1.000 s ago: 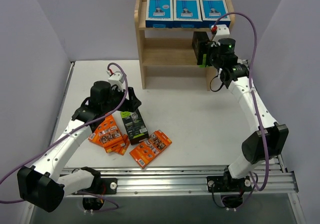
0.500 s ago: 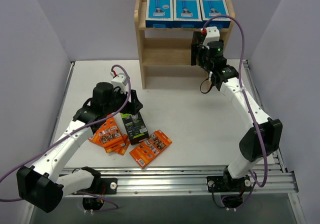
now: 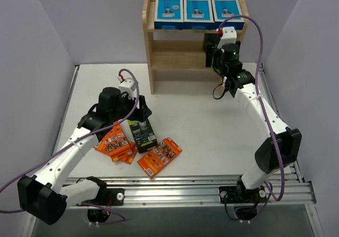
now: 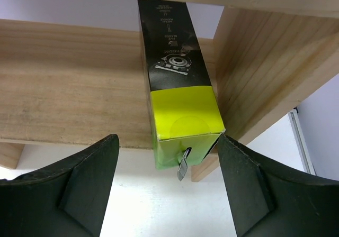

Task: Place and organize the shaving razors onto the shelf
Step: Place the shaving razor onto shelf

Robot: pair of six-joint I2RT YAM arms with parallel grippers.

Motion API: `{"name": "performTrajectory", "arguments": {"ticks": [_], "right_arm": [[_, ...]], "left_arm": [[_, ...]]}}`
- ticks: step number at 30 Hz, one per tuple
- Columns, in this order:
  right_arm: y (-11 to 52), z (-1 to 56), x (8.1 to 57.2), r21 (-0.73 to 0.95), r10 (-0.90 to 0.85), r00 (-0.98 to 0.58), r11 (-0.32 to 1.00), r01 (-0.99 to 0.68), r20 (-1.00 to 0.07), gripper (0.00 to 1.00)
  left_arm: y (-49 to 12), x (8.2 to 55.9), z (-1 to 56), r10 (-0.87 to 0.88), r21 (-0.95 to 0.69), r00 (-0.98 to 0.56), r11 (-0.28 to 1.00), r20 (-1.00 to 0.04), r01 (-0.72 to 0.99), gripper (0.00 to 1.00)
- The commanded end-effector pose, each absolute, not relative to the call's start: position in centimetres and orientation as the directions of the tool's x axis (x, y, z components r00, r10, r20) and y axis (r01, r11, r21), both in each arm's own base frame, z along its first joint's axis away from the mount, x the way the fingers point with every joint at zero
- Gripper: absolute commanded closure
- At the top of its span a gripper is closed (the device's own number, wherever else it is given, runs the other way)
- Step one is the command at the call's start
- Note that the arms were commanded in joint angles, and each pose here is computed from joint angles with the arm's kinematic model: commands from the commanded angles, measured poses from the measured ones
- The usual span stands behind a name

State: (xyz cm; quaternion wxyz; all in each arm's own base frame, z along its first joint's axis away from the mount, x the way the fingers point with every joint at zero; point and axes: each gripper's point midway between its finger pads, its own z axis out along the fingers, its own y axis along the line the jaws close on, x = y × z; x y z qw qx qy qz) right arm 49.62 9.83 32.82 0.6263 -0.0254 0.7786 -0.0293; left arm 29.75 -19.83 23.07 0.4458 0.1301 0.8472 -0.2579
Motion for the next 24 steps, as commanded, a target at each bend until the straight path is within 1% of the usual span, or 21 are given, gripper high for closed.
{"name": "performTrajectory", "arguments": {"ticks": [1, 9, 19, 22, 24], "right_arm": [[8.8, 35.8, 49.3, -0.071, -0.066, -0.134, 0.997, 0.037, -0.989, 0.30], [7.9, 35.5, 50.8, -0.075, -0.067, -0.136, 0.996, 0.055, -0.988, 0.29], [8.3, 34.7, 52.5, -0.079, -0.074, -0.145, 0.996, 0.034, -0.987, 0.28], [8.3, 34.4, 52.7, -0.075, -0.070, -0.147, 0.997, 0.031, -0.987, 0.32], [8.4, 34.3, 52.8, -0.071, -0.066, -0.149, 0.997, 0.023, -0.987, 0.38]], "left_arm": [[-20.0, 30.0, 26.1, -0.019, -0.299, -0.504, 0.824, -0.864, 0.482, 0.15], [-20.2, 29.9, 25.8, -0.010, -0.295, -0.509, 0.824, -0.861, 0.484, 0.15], [-20.3, 30.0, 25.5, -0.001, -0.294, -0.517, 0.824, -0.856, 0.485, 0.15], [-20.3, 30.1, 25.5, -0.001, -0.294, -0.518, 0.824, -0.855, 0.484, 0.15], [-20.3, 30.1, 25.4, 0.000, -0.294, -0.520, 0.824, -0.854, 0.484, 0.15]]}}
